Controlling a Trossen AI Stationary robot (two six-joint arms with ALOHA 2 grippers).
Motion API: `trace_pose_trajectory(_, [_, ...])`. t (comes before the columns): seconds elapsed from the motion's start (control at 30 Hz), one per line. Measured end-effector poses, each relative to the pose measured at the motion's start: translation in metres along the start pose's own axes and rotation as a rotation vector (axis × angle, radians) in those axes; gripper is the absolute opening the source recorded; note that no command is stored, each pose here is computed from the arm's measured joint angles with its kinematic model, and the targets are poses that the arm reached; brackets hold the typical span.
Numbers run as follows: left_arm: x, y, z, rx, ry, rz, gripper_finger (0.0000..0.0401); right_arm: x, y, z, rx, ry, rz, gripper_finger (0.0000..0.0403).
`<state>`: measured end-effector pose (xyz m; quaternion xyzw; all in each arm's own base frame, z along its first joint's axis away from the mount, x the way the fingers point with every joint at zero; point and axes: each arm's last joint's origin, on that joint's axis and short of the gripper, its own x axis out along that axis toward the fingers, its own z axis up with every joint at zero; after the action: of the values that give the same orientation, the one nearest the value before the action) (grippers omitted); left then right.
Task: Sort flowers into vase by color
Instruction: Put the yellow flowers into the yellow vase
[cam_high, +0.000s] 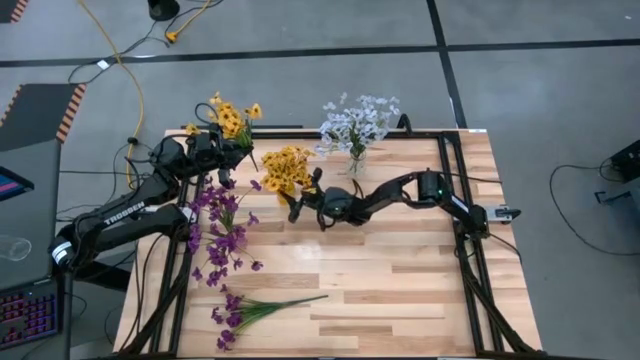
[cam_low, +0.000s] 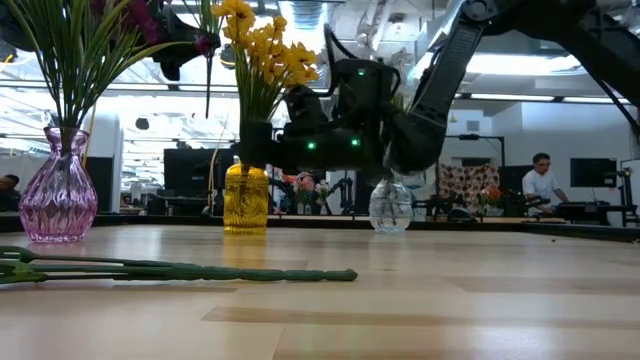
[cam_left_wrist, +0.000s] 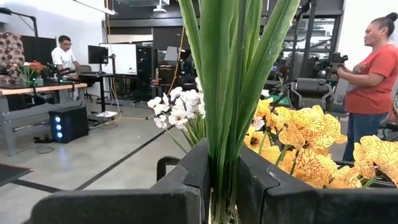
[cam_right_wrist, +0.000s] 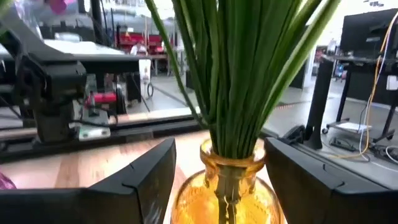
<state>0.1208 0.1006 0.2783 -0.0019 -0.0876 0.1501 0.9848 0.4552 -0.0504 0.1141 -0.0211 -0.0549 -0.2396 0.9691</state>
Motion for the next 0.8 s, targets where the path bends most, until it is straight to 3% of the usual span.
trace_pose_trajectory(0.37, [0.0000, 0.0000, 0.0001, -0.013, -0.001, 0.000, 0.0036, 0.0112, 0.0008, 0.0022, -0.018, 0.053, -0.004, 0.0261])
trace_pose_trajectory(0.7, [0.0000, 0.0000, 0.0002, -0.104, -0.002, -0.001, 0.0036, 0.0112, 0.0007, 0.0011, -0.023, 0.065, -0.009, 0.0171])
trace_pose_trajectory(0.8, [0.0000, 0.0001, 0.0002, -0.128, -0.003, 0.002, 0.0036, 0.0112, 0.0007, 0.0011, -0.026, 0.066, -0.009, 0.0169])
